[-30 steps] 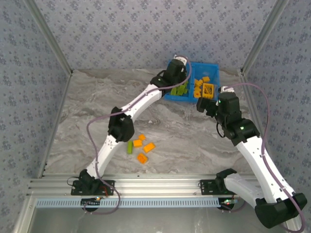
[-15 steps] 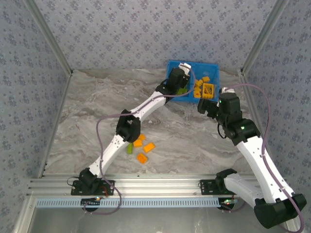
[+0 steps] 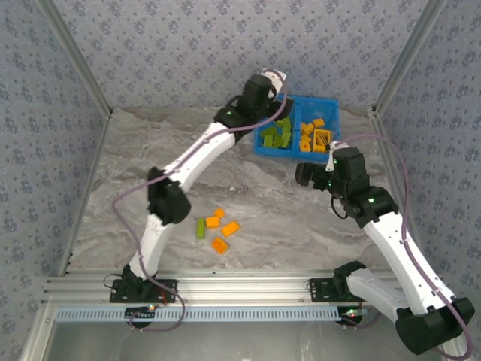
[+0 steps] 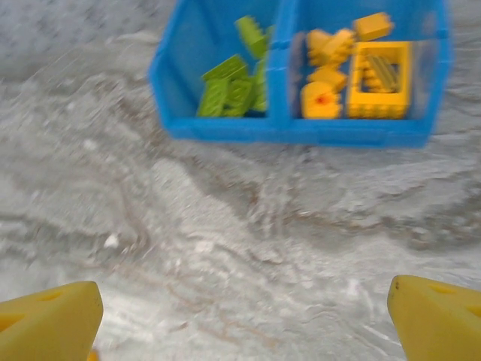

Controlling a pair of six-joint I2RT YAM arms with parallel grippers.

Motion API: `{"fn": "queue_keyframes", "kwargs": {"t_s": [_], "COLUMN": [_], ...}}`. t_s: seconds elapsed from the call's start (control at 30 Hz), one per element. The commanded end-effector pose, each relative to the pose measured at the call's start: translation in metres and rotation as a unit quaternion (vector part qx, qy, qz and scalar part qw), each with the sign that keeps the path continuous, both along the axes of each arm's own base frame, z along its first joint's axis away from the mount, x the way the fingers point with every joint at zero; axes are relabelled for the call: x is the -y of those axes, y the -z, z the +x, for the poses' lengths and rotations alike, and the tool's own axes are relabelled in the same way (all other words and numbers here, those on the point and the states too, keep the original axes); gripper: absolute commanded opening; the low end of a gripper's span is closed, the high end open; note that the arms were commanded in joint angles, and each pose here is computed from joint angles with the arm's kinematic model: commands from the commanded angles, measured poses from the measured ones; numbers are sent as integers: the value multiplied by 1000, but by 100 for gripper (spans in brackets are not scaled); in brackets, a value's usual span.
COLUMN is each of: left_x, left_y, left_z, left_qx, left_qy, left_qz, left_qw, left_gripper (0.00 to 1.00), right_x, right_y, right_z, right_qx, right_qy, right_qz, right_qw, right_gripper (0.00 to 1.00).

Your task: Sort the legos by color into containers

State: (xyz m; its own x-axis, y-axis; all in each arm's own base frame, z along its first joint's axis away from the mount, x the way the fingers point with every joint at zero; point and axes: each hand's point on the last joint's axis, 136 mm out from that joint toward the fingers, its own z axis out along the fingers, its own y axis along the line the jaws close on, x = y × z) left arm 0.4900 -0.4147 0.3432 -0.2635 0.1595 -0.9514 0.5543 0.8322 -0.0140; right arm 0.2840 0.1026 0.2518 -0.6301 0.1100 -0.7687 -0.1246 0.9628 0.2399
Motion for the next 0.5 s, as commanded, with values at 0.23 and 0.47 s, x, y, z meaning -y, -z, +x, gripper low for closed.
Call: {"fn": "queue_keyframes", "kwargs": {"t_s": [0.23,0.47], "left_x": [-126,-222], "left_y": [-27,23], "left_z": [-110,-172], "left_qx": [-12,-58], "left_qy": [-8,-102], "left_qz": [10,56], "left_qw": [1000,991], "left_gripper": [99,99], "right_x": [-130,-215], "right_y": [50,109], "right_z": [-38,-50], "right_qx": [-94,-175], "right_qy": [-251,-254], "right_qz": [-54,-57], "right_qw": [962,950], "right_gripper": [100,100]}}
